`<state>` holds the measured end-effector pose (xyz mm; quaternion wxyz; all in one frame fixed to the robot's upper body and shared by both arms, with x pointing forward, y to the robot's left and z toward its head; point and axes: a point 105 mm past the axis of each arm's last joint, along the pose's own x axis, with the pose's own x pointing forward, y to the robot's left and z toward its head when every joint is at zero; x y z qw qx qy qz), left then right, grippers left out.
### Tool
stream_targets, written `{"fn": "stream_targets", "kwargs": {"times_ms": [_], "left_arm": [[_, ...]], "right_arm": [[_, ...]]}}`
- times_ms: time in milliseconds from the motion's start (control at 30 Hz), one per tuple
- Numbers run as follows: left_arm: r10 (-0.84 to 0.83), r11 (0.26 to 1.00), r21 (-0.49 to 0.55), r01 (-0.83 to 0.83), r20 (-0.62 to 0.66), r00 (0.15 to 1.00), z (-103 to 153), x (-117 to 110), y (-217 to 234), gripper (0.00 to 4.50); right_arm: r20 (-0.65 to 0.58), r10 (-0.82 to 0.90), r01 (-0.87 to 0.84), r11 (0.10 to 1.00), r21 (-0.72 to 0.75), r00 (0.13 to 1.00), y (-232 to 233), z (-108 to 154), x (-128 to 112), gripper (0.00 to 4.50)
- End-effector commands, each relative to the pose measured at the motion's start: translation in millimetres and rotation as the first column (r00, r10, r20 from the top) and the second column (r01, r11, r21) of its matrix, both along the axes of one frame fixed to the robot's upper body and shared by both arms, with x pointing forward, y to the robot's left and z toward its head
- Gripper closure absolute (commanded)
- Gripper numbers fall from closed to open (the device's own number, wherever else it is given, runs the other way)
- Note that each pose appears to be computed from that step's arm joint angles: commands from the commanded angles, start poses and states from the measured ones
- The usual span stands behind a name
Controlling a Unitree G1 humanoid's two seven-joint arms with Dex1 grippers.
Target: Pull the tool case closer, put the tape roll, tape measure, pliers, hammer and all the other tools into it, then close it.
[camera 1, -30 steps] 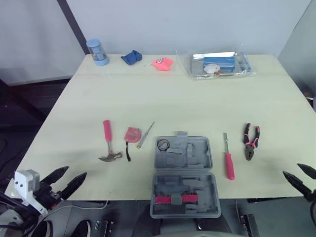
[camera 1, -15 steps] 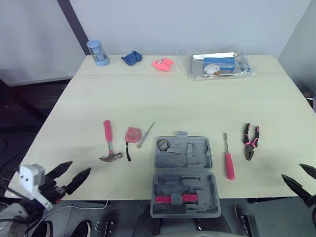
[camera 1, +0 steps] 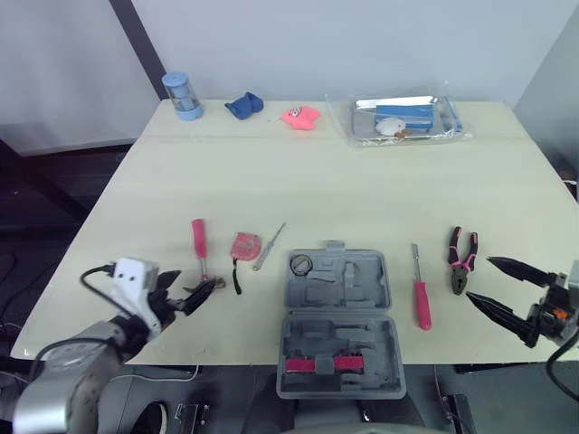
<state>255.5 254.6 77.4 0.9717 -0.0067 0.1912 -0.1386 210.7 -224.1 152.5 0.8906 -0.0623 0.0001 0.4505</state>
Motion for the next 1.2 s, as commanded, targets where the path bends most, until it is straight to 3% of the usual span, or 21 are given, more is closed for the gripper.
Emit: {"fn": "stream_targets", "kwargs": {"times_ms": [33,233,433,567,600,1200], "left_arm": [[0.028,0.999,0.046,-0.027,-0.009,1.000,3.1,11.0,-10.5,0.00],[0.103,0.991,0.098,-0.095,-0.080,0.991,-3.3,30.5,-18.0,0.00],[0.104,0.991,0.099,-0.092,-0.125,0.987,-10.5,36.2,-24.3,0.00],[0.110,0.990,0.102,-0.097,-0.137,0.984,-13.1,40.2,-23.4,1.10],[0.105,0.991,0.101,-0.092,-0.137,0.985,-13.2,41.2,-24.1,1.55],[0.067,0.995,0.085,-0.053,-0.169,0.983,-25.2,51.4,-26.9,1.55]], "right_arm": [[0.053,0.111,-0.111,0.994,-0.003,0.992,15.0,14.6,-1.6,0.03],[0.098,0.162,-0.161,0.987,-0.009,0.982,21.9,22.3,9.4,0.03],[0.107,0.167,-0.167,0.986,-0.006,0.980,21.7,20.6,12.7,0.03],[0.107,0.156,-0.156,0.988,-0.009,0.982,17.4,17.0,12.5,0.00],[0.108,0.154,-0.153,0.988,-0.011,0.982,16.4,16.4,12.3,0.00],[0.122,0.252,-0.247,0.968,-0.048,0.960,22.3,18.1,0.5,0.00]]}}
